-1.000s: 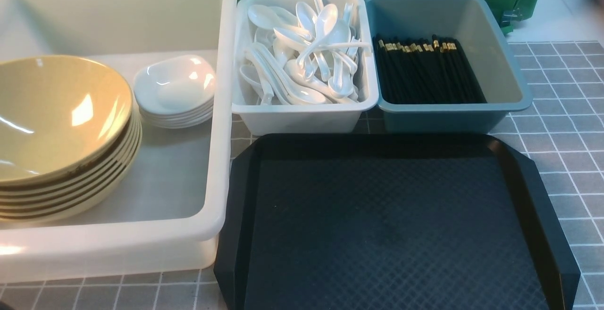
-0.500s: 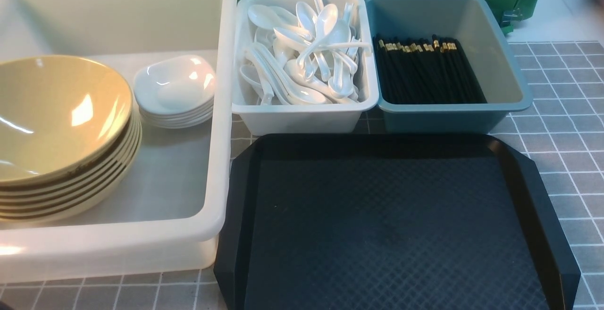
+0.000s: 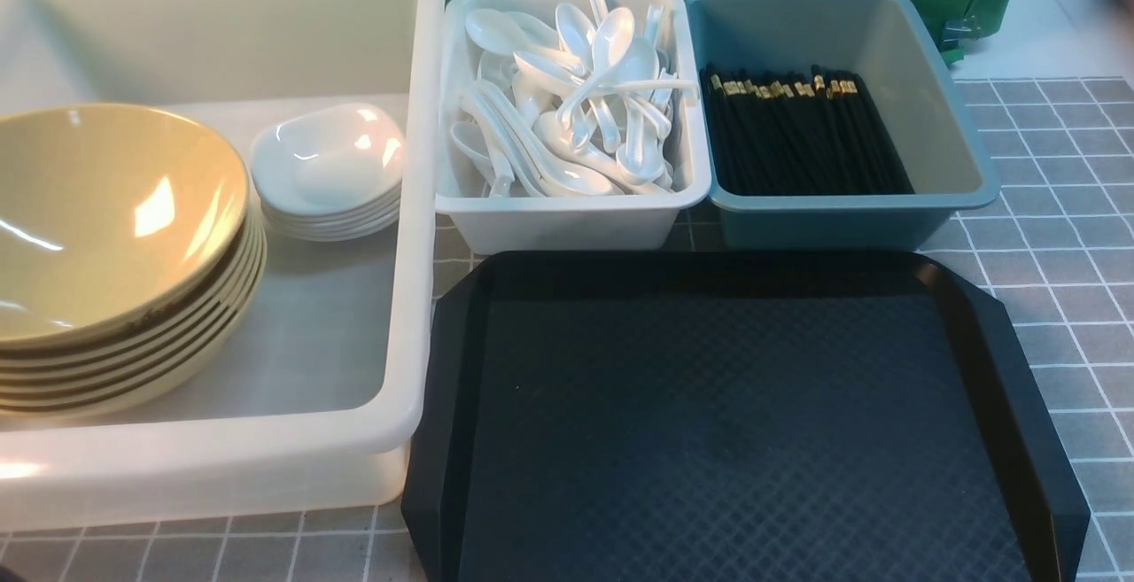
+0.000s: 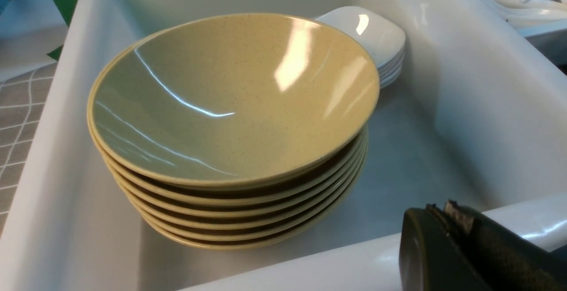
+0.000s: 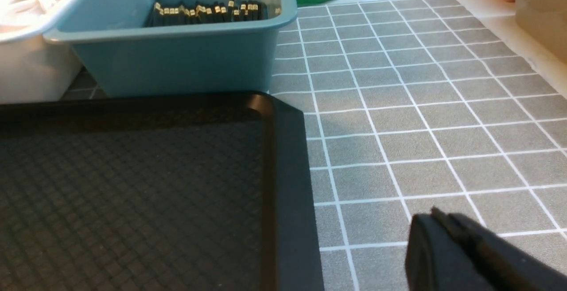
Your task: On grey table put chopsticks spoon bowls plates into blue grey white boxes.
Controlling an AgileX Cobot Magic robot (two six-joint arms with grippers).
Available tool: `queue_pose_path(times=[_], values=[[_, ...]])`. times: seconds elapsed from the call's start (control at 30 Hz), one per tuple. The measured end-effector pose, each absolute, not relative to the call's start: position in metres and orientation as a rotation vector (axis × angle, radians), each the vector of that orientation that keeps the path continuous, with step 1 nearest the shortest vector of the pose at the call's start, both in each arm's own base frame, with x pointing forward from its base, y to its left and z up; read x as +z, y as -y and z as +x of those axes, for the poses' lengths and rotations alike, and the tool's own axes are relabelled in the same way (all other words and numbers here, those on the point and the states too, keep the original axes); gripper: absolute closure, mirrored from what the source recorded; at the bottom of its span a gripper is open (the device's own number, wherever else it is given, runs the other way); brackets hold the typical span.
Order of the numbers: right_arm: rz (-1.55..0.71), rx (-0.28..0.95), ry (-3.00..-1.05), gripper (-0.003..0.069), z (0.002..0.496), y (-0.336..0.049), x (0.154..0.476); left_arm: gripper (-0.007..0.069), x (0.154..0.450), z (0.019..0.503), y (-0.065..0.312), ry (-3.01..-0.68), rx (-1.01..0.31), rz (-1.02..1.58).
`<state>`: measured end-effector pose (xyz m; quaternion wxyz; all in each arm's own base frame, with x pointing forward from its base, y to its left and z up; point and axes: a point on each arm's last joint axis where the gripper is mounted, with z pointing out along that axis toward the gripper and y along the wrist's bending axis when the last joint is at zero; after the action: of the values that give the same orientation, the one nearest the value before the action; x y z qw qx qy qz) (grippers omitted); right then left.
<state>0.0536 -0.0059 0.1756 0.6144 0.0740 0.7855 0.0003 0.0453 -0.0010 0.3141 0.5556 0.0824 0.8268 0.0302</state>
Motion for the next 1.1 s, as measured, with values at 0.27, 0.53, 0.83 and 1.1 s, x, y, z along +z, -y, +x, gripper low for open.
queue_pose_path(times=[0.27,0.53,0.83,1.1], values=[[0.171,0.001,-1.810,0.0625,0.054,0.006,0.176,0.0635,0.275,0.051,0.002,-1.953,0.026,0.141],[0.171,0.001,-1.810,0.0625,0.054,0.006,0.176,0.0635,0.220,0.050,0.000,-1.667,-0.016,0.001],[0.171,0.001,-1.810,0.0621,0.054,0.006,0.176,0.0635,0.180,0.055,0.000,-1.777,-0.038,-0.053],[0.171,0.001,-1.810,0.0616,0.054,0.006,0.176,0.0635,0.178,0.054,0.001,-1.805,-0.014,-0.008]])
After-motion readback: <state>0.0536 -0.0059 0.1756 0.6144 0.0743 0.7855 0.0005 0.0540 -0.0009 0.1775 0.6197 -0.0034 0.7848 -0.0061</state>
